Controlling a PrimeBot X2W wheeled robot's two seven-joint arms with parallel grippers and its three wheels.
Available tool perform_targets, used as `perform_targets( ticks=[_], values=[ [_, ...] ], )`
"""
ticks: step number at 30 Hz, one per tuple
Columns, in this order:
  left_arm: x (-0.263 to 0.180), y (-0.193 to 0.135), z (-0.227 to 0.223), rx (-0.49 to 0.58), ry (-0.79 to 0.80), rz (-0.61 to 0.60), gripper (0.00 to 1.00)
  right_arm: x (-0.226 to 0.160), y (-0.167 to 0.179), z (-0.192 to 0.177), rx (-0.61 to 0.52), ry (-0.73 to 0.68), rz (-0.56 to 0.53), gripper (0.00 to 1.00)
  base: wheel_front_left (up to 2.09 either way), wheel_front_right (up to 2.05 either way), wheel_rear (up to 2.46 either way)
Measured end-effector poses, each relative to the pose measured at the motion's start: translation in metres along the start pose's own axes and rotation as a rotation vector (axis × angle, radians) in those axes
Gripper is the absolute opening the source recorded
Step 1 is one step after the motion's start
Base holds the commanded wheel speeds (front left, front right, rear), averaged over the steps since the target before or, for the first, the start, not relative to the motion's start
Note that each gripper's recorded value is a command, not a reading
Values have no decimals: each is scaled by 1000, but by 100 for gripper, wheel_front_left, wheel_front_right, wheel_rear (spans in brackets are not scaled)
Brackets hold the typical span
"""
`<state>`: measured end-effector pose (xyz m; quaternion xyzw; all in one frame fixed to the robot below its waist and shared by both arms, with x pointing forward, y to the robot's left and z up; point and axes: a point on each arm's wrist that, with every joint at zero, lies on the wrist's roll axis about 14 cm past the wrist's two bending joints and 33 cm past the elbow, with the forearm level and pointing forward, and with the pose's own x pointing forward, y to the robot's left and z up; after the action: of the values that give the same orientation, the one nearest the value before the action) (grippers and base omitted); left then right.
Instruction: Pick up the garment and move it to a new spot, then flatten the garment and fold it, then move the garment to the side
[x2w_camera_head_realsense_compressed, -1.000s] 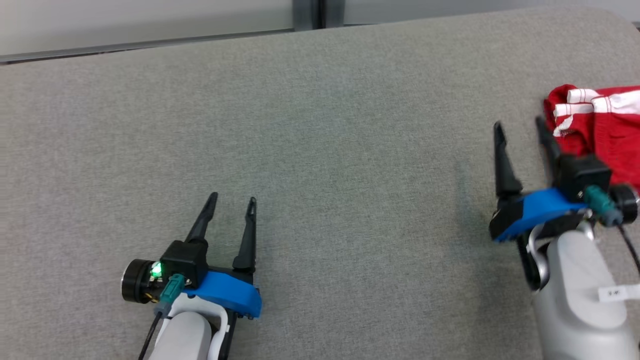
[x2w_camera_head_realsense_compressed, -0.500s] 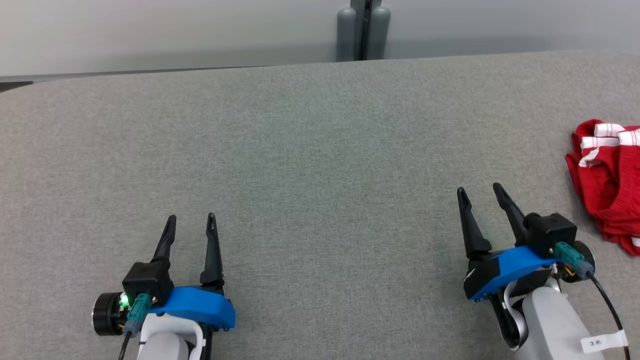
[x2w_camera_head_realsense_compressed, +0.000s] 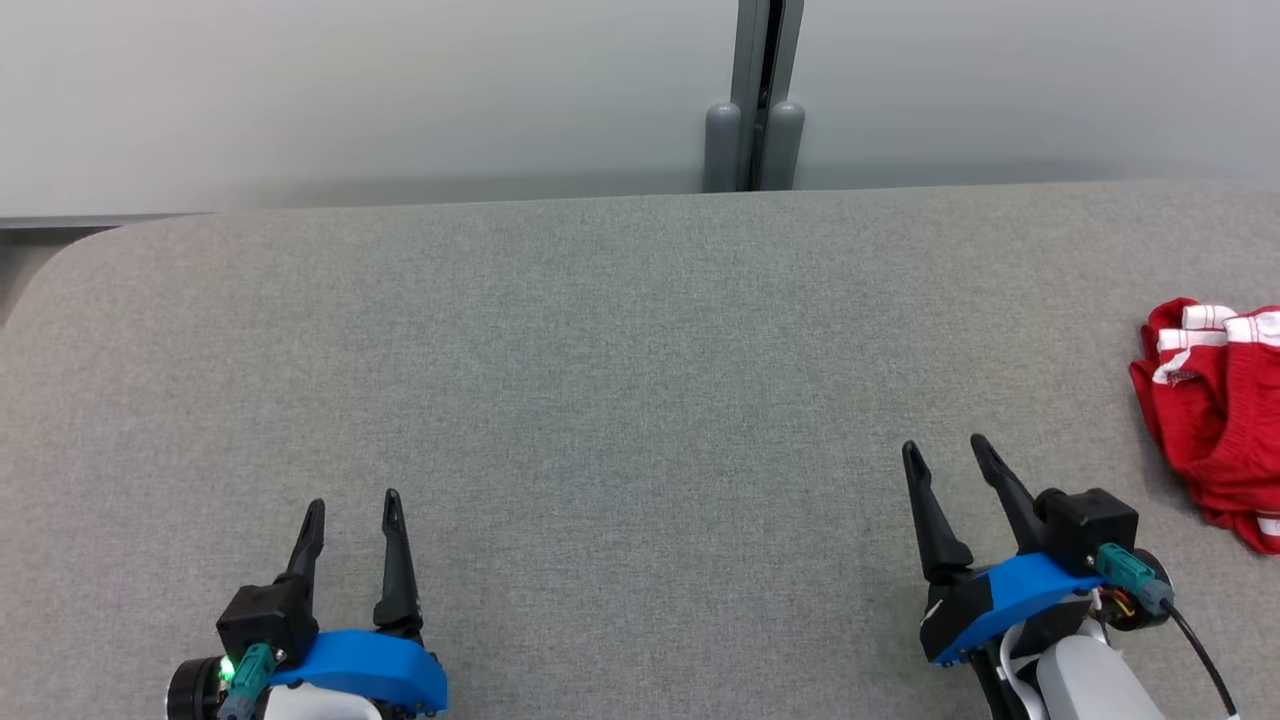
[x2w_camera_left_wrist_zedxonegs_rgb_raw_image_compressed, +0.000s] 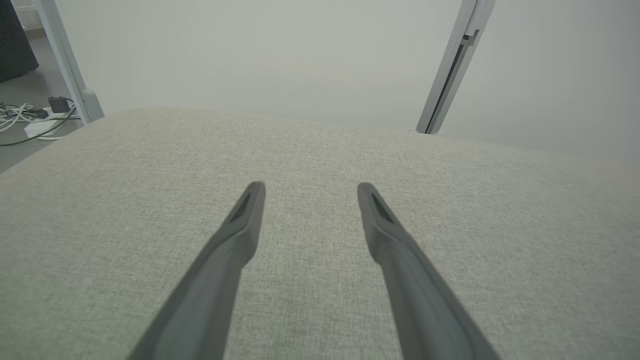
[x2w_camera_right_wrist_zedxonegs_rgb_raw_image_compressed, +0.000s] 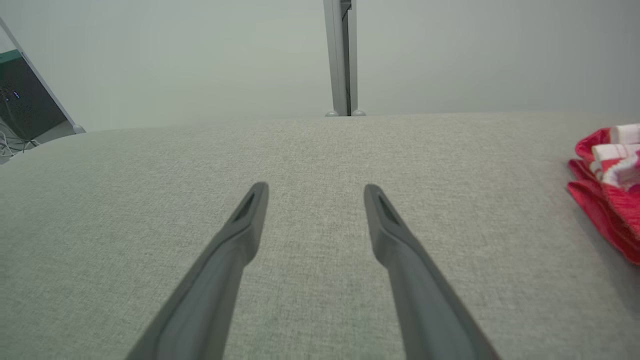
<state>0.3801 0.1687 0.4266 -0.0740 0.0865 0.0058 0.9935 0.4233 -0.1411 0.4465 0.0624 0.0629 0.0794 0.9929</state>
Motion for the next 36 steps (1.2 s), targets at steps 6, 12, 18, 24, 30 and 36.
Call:
perform_targets(
  ticks=[6, 12, 18, 24, 30, 36],
  values=[
    [-11, 1, 1, -5, -6, 2, 100, -14, 0, 0, 15, -3, -9, 100, 0, 0, 0],
    [-20, 4, -3, -47, 3, 5, 100, -24, 2, 2, 15, -10, -5, 100, 0, 0, 0],
    [-28, 7, -17, -69, 46, 14, 0, -28, 1, -6, 18, 17, -10, 0, 0, 0, 0],
    [-34, 12, -30, -138, 98, 45, 0, -34, -6, -16, 92, 56, -45, 0, 0, 0, 0],
    [-32, 15, -26, -246, 97, 65, 0, -33, -11, -10, 205, 37, -76, 0, 0, 0, 0],
    [-31, 19, -22, -348, 91, 85, 0, -35, -16, -8, 312, 28, -104, 0, 0, 0, 0]
  ],
)
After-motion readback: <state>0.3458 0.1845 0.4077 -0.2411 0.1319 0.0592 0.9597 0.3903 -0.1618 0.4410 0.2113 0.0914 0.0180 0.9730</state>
